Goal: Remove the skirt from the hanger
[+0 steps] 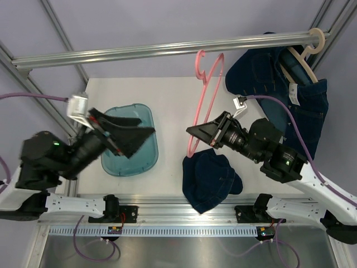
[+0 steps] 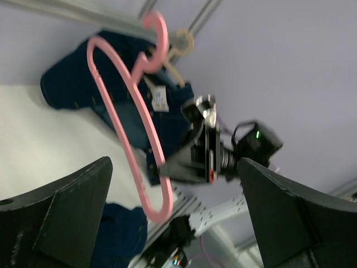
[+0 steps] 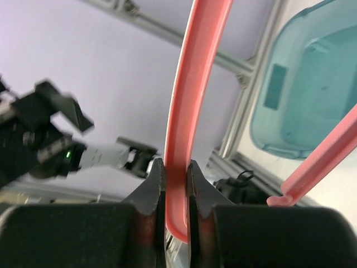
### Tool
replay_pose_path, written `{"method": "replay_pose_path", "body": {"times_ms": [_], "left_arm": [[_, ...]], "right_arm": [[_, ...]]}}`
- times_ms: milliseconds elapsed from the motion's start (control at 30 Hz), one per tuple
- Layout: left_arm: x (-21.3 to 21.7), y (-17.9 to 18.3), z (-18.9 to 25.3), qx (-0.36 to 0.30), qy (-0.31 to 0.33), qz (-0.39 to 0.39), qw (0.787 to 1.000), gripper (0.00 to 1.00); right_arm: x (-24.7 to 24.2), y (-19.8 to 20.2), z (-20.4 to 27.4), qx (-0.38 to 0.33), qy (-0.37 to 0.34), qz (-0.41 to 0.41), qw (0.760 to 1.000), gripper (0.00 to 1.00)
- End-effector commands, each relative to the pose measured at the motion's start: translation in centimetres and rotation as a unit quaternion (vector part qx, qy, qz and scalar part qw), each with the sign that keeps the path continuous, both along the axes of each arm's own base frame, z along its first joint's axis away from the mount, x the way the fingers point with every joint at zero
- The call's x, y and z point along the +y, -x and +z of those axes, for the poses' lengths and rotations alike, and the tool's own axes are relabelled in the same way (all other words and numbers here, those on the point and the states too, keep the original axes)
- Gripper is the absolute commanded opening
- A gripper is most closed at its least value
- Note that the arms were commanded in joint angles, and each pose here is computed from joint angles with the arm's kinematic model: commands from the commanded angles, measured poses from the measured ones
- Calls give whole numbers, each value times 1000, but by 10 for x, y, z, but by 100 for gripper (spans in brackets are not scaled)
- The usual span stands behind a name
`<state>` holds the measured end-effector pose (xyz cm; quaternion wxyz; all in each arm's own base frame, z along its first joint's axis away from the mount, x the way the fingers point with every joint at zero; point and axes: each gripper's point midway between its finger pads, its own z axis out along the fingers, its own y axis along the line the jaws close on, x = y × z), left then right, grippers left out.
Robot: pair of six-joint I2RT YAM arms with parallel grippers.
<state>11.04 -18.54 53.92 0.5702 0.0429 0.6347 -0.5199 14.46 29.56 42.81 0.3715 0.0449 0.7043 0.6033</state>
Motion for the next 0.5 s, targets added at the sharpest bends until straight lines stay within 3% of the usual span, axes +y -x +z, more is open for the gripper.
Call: {"method": "replay_pose_path", "body": {"times_ms": [0, 200, 467], "left_arm": [[-63, 17, -87, 34, -130, -77, 988, 99], [-92, 23, -175, 79, -193, -97, 973, 99], [-101, 16, -241, 122, -249, -33, 960, 99]], "right_arm": [[-7, -15, 15, -14, 2, 13, 1000, 0], [-32, -54, 25, -13, -13, -12, 1000, 0], [-57, -93, 23, 3, -24, -21, 999, 0]]}}
